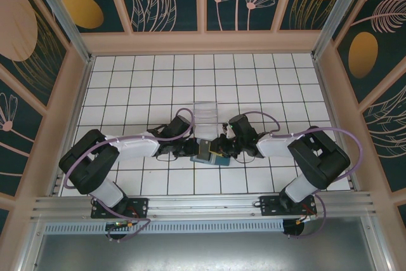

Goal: Take the credit cards out of the card holder

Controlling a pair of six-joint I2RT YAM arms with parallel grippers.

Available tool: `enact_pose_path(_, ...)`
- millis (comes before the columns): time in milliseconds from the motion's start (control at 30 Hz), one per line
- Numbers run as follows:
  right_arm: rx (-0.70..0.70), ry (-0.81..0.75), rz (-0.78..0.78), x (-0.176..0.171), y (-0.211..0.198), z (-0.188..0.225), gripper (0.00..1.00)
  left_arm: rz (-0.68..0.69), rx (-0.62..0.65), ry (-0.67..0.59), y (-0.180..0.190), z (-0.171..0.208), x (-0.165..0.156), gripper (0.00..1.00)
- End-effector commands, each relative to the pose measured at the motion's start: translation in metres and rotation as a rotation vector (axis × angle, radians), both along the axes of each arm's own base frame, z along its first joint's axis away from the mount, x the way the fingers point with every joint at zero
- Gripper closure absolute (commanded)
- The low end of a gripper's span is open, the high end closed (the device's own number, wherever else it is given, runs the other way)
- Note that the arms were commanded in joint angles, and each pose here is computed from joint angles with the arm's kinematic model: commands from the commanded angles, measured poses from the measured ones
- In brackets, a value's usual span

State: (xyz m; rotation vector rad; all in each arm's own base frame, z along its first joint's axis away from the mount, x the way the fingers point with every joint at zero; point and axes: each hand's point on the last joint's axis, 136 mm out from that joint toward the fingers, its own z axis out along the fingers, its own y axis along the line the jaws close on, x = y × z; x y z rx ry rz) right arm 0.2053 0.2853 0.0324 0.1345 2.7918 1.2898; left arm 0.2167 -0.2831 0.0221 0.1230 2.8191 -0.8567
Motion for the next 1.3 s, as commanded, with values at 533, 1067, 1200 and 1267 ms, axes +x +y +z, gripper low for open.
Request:
enact_pose_path(533, -0.018, -0.012, -0.007, -0.0029, -0.0035, -0.004, 0.77, -0.017, 0.096, 0.082, 0.0138, -0.0262, -0.0151, 0.93)
enact_pose_path(1067, -0.035, -0.019, -0.024, -0.0016, -0.0076, -0.004, 0.77, -0.011, 0.108, 0.075, 0.0142, -0.0238, -0.0122, 0.94)
enact_pose_path(1200, -0.031, -0.018, -0.024, -0.0025, -0.0079, -0.0043, 0.77, -0.01, 0.113, 0.081, 0.0148, -0.0254, -0.0124, 0.94)
enact_pose_path(1267, -0.032, -0.016, -0.026, -0.0028, -0.0083, -0.0044, 0.77, -0.009, 0.115, 0.081, 0.0151, -0.0256, -0.0125, 0.95)
